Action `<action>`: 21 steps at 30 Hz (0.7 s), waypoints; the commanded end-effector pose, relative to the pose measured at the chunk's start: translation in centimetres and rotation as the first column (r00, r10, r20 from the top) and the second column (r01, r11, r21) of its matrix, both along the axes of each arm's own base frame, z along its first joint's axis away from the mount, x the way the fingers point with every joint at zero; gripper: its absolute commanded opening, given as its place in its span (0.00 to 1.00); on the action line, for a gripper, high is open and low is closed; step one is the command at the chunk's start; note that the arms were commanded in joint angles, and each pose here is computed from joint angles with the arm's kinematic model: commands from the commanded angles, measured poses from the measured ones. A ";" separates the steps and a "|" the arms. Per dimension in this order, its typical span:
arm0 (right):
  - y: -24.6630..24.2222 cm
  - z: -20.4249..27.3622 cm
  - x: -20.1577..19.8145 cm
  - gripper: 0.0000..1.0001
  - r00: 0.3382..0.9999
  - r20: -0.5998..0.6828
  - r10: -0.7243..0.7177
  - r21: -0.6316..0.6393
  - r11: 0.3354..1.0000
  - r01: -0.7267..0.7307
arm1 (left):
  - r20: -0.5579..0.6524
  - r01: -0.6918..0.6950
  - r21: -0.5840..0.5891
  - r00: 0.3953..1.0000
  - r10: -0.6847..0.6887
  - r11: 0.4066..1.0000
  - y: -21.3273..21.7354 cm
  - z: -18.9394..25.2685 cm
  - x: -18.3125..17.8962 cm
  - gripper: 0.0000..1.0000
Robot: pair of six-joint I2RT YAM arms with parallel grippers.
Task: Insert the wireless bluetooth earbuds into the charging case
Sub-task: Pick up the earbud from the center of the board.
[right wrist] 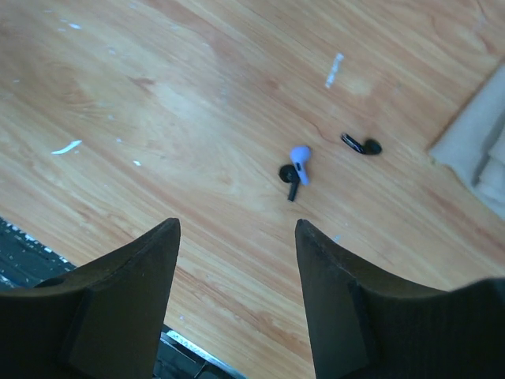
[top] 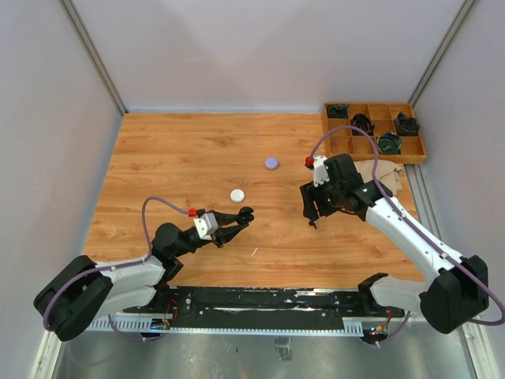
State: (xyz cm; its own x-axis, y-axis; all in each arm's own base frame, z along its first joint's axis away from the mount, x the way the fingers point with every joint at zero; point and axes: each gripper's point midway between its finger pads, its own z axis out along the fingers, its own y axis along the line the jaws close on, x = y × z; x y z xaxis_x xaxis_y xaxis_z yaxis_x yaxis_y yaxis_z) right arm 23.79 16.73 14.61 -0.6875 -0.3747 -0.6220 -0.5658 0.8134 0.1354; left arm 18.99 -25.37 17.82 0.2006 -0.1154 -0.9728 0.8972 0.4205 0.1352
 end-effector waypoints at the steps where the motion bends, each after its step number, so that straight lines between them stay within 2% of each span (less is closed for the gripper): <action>1: -3.2 -2.9 0.8 0.60 0.979 -0.101 -0.175 -0.082 0.982 0.167 | 0.043 -0.053 -0.016 0.998 0.053 0.998 0.6 0.3 0.7 0.00; 13: -7.5 -7.4 5.9 0.48 0.885 -0.148 -0.442 -0.139 0.895 0.424 | 0.003 -0.063 -0.024 0.998 0.064 0.998 0.6 -0.2 0.9 0.00; 21: -7.1 -10.9 7.1 0.46 0.847 -0.219 -0.484 -0.154 0.875 0.460 | -0.017 -0.037 -0.017 0.999 0.037 0.999 0.1 -0.4 0.9 0.00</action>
State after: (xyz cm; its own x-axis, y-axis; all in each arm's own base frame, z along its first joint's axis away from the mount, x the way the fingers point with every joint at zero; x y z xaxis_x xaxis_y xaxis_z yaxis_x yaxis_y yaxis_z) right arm 29.87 9.75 4.89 -0.9146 -0.0735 -0.3977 -0.1312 0.9841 0.1199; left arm 19.71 -25.04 15.97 0.1527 -0.0908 -0.9841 0.8837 0.4583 0.0949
